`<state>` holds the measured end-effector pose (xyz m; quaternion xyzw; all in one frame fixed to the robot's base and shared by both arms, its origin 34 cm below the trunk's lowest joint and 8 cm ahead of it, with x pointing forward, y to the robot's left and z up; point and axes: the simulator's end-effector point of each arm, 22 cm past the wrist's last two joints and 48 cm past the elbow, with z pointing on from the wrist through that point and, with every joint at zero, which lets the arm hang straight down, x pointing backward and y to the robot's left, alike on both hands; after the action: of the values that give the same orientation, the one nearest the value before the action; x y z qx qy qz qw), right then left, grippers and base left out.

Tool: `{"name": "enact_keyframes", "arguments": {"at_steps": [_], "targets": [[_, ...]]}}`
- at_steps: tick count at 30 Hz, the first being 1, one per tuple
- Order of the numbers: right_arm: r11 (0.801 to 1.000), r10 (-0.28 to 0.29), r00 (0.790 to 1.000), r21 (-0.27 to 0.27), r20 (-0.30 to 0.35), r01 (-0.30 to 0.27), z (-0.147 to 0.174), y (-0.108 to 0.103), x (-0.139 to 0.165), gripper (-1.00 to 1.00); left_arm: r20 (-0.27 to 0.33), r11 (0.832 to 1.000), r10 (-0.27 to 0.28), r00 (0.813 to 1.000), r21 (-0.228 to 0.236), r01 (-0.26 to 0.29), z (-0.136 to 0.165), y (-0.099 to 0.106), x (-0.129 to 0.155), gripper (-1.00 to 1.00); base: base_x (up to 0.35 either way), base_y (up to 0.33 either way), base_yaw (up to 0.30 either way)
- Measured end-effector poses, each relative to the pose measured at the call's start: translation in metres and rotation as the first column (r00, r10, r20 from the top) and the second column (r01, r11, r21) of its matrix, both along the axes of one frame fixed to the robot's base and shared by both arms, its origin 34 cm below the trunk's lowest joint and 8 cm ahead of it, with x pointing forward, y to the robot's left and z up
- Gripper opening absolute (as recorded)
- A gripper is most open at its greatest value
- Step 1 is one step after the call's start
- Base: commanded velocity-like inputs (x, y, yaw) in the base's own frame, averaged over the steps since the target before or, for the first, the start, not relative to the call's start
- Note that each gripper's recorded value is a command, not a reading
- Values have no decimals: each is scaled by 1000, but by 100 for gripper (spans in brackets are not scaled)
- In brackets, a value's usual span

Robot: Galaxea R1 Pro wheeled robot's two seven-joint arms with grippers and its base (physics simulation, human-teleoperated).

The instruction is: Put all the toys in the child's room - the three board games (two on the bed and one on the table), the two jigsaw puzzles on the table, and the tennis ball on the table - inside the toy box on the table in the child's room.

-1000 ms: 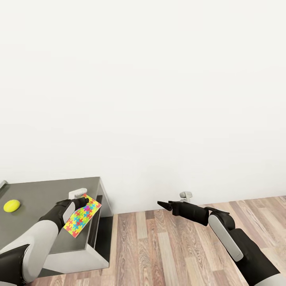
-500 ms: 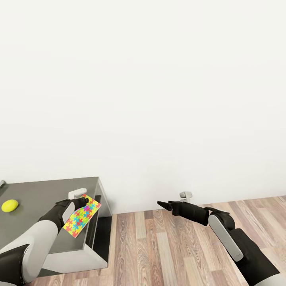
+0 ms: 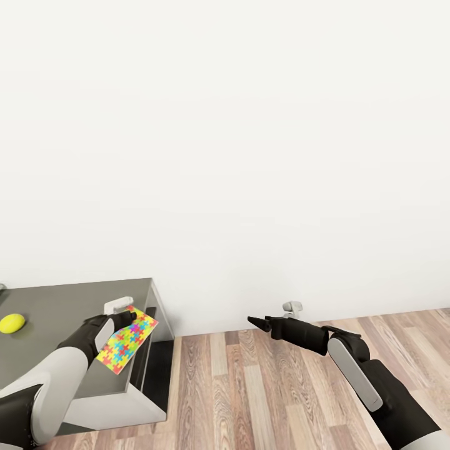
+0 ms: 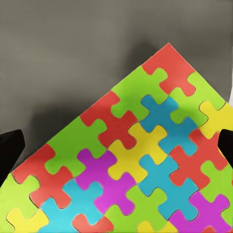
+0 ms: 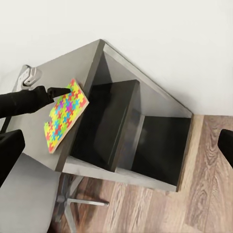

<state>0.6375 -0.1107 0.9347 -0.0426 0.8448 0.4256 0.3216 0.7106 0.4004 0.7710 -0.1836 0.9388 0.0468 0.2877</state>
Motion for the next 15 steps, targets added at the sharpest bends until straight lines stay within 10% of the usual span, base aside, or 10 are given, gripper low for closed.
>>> {"name": "enact_keyframes", "arguments": {"at_steps": [15], "targets": [[1000,-1,1000,0,3,1,0,0,1,100,30,998,34,999,55,-36,15,46,2,100,0,0,0]]}}
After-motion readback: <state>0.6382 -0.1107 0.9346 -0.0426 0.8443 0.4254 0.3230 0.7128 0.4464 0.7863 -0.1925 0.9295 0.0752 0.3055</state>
